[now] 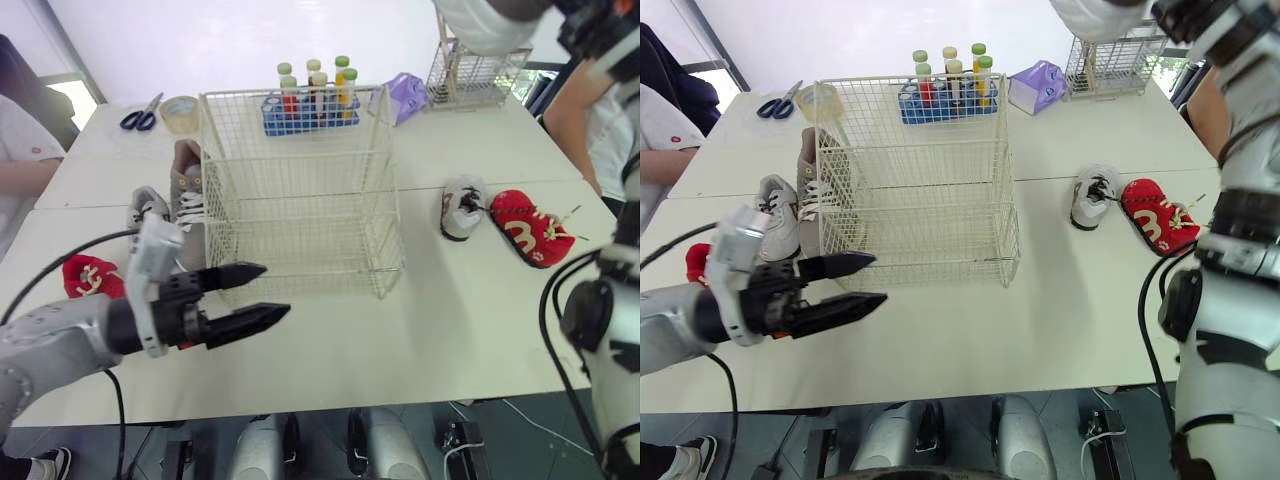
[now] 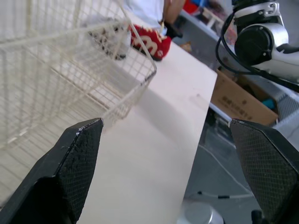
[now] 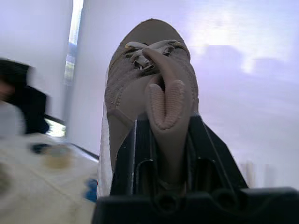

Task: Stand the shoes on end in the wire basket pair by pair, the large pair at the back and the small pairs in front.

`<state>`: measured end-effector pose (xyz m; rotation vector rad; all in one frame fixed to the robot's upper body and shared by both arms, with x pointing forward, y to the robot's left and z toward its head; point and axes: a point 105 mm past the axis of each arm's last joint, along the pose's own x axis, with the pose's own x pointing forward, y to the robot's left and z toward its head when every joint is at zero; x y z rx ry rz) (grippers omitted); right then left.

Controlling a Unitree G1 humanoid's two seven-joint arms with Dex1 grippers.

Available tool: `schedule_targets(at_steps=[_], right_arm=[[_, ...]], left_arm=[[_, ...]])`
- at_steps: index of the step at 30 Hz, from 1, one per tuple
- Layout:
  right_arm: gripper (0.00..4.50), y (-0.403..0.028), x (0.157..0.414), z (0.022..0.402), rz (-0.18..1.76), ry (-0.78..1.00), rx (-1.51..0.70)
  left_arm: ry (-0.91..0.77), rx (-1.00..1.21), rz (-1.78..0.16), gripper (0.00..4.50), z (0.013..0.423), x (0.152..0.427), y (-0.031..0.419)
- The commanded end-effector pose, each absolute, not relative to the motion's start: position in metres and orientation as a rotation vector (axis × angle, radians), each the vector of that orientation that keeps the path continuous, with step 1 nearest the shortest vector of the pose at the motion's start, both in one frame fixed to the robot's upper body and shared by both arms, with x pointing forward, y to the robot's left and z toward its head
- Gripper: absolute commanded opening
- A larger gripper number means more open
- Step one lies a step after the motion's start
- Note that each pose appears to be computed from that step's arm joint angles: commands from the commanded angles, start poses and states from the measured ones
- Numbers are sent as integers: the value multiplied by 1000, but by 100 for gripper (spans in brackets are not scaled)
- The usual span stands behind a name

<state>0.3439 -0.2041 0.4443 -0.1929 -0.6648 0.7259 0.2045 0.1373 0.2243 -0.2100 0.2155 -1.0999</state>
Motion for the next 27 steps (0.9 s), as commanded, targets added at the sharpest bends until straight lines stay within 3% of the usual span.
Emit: schedule_targets(at_steps=[1, 8, 11, 14, 19, 27], right_arm=[[22, -175, 286, 473, 1112, -752, -281], [22, -135, 258, 411, 1559, -459, -612], [22, -126, 257, 401, 1613, -451, -703], [22, -114, 257, 395, 1641, -466, -809], [22, -97, 239, 396, 1735, -576, -960], [22, -92, 231, 393, 1758, -591, -1159]], left_arm=[[174, -193, -1054, 450, 242, 202, 156], [143, -265, -826, 450, 262, 184, 228], [91, -267, -636, 450, 274, 177, 280], [26, -265, -581, 450, 296, 168, 309], [50, -260, -734, 450, 319, 181, 295], [179, -295, -1146, 450, 326, 203, 227]])
